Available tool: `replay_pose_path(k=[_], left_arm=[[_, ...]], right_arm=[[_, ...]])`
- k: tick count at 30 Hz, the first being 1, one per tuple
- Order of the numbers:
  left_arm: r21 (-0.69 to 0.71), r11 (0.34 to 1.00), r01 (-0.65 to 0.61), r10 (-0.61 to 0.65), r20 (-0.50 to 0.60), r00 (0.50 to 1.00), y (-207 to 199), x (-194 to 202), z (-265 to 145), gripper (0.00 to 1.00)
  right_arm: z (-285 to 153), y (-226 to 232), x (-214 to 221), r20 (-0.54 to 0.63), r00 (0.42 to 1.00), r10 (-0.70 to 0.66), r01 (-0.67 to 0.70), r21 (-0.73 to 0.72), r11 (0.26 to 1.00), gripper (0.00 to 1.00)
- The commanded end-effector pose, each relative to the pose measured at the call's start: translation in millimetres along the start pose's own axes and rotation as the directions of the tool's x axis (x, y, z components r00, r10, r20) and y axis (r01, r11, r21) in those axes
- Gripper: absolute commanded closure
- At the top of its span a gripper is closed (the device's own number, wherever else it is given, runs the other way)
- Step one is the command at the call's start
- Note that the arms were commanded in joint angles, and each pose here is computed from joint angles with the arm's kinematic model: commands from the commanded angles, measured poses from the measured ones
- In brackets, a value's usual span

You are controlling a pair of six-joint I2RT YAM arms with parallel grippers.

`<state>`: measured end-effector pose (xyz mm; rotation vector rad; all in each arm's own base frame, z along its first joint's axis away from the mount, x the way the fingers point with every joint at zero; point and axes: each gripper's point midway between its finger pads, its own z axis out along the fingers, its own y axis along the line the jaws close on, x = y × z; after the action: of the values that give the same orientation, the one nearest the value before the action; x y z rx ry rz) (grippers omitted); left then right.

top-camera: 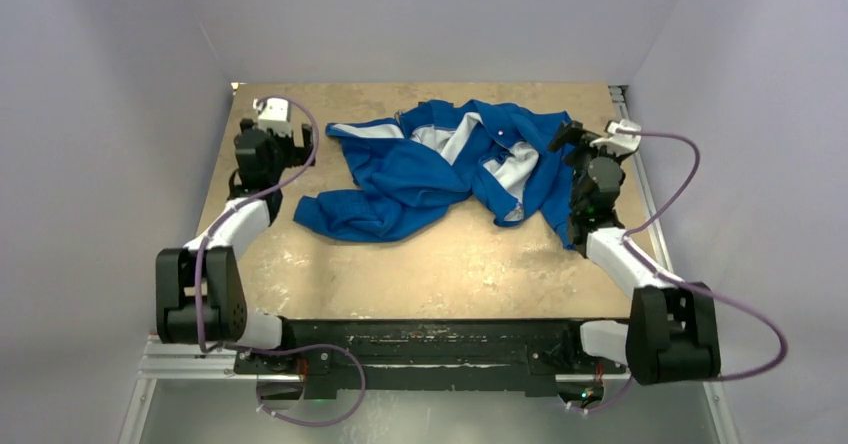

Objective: Zip up the jacket

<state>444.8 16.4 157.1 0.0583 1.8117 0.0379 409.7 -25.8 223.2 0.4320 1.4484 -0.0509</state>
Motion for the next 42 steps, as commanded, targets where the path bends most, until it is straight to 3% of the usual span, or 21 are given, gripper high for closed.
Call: replay_pose_path(k=[1, 6, 12, 18, 21, 27, 33, 39, 42], left_arm=[[0.074, 0.996, -0.051, 0.06, -0.138, 0.989, -6, -28, -30, 0.01], [0.107, 0.994, -0.022, 0.039, -0.154, 0.987, -12, -63, -57, 0.01], [0.183, 0.983, 0.015, 0.02, -0.186, 0.982, -29, -76, -73, 0.01], [0.192, 0.981, -0.018, 0.057, -0.201, 0.978, -35, -74, -77, 0.01], [0.192, 0.981, -0.031, 0.071, -0.205, 0.976, -34, -73, -79, 0.01], [0.195, 0.979, -0.054, 0.093, -0.2, 0.975, -33, -77, -83, 0.05], [0.195, 0.979, -0.058, 0.098, -0.2, 0.975, -33, -80, -86, 0.08], [0.243, 0.967, -0.079, 0.126, -0.185, 0.975, -45, -89, -96, 0.08], [0.255, 0.961, -0.108, 0.152, -0.161, 0.975, -46, -96, -100, 0.07]], right_arm=[[-23, 56, 19, -0.242, 0.967, 0.079, -0.141, -0.252, 0.957, 0.01], [-32, 96, 63, -0.405, 0.914, -0.015, -0.175, -0.428, 0.887, 0.01], [-56, 121, 121, -0.535, 0.84, -0.095, -0.213, -0.486, 0.848, 0.03], [-76, 134, 153, -0.594, 0.794, -0.125, -0.251, -0.508, 0.824, 0.26], [-82, 137, 154, -0.598, 0.792, -0.127, -0.261, -0.518, 0.815, 0.43], [-104, 155, 153, -0.589, 0.789, -0.177, -0.243, -0.563, 0.79, 0.63], [-138, 185, 164, -0.597, 0.765, -0.241, -0.226, -0.601, 0.767, 1.0], [-184, 230, 161, -0.551, 0.769, -0.324, -0.201, -0.69, 0.696, 1.0], [-207, 249, 170, -0.547, 0.735, -0.401, -0.188, -0.733, 0.654, 1.0]])
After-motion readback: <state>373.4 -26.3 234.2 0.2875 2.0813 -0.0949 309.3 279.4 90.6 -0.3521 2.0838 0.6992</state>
